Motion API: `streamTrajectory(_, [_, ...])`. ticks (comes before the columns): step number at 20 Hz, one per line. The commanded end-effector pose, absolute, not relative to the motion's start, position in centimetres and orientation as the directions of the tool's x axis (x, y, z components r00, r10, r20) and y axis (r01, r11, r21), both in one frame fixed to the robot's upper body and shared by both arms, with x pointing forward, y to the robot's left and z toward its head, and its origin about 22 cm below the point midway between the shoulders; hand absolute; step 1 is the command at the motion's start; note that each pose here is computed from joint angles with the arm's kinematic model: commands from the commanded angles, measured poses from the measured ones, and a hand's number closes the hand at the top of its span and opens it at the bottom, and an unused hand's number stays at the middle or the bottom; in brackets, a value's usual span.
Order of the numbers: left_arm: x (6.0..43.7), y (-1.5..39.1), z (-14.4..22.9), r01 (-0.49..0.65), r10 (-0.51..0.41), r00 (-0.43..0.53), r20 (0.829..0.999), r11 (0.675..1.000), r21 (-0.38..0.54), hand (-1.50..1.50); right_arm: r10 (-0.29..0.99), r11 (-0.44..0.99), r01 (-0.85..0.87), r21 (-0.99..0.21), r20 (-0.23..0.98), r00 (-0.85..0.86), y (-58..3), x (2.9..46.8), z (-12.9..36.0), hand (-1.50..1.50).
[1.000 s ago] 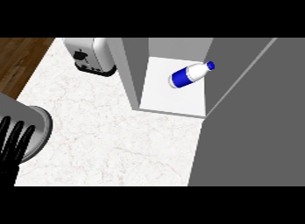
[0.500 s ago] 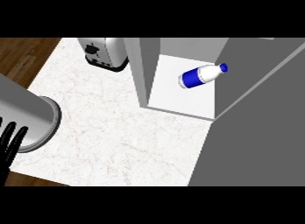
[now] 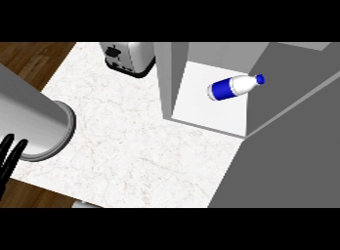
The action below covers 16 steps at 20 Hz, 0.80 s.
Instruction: Pick up the bottled water, place it into the cabinet and close the cabinet
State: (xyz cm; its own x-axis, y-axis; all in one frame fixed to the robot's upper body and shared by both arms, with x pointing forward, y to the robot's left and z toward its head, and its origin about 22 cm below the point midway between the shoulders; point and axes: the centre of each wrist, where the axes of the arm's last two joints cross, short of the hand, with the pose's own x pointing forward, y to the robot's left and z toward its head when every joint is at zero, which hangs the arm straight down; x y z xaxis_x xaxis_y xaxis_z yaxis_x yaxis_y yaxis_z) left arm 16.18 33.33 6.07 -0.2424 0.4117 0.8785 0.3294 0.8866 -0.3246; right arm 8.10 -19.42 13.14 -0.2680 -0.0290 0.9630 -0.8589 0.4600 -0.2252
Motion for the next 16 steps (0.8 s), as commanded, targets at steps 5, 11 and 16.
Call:
streamTrajectory(5, [16.4, 34.1, 6.5, 0.332, 0.398, -0.239, 0.886, 0.891, -0.311, -1.5, 0.004, 0.33, -0.891, -0.313, 0.944, -0.33, -17.6, 8.4, 14.3, 1.5])
streamTrajectory(11, [16.4, 34.2, 6.5, 0.343, 0.411, -0.238, 0.88, 0.883, -0.32, -1.5, 0.0, 0.333, -0.883, -0.331, 0.936, -0.351, -17.7, 9.0, 14.6, 1.5])
streamTrajectory(16, [16.5, 34.5, 6.3, 0.328, 0.409, -0.241, 0.88, 0.888, -0.323, -1.5, -0.042, 0.364, -0.888, -0.281, 0.948, -0.317, -17.5, 9.2, 14.3, 1.5])
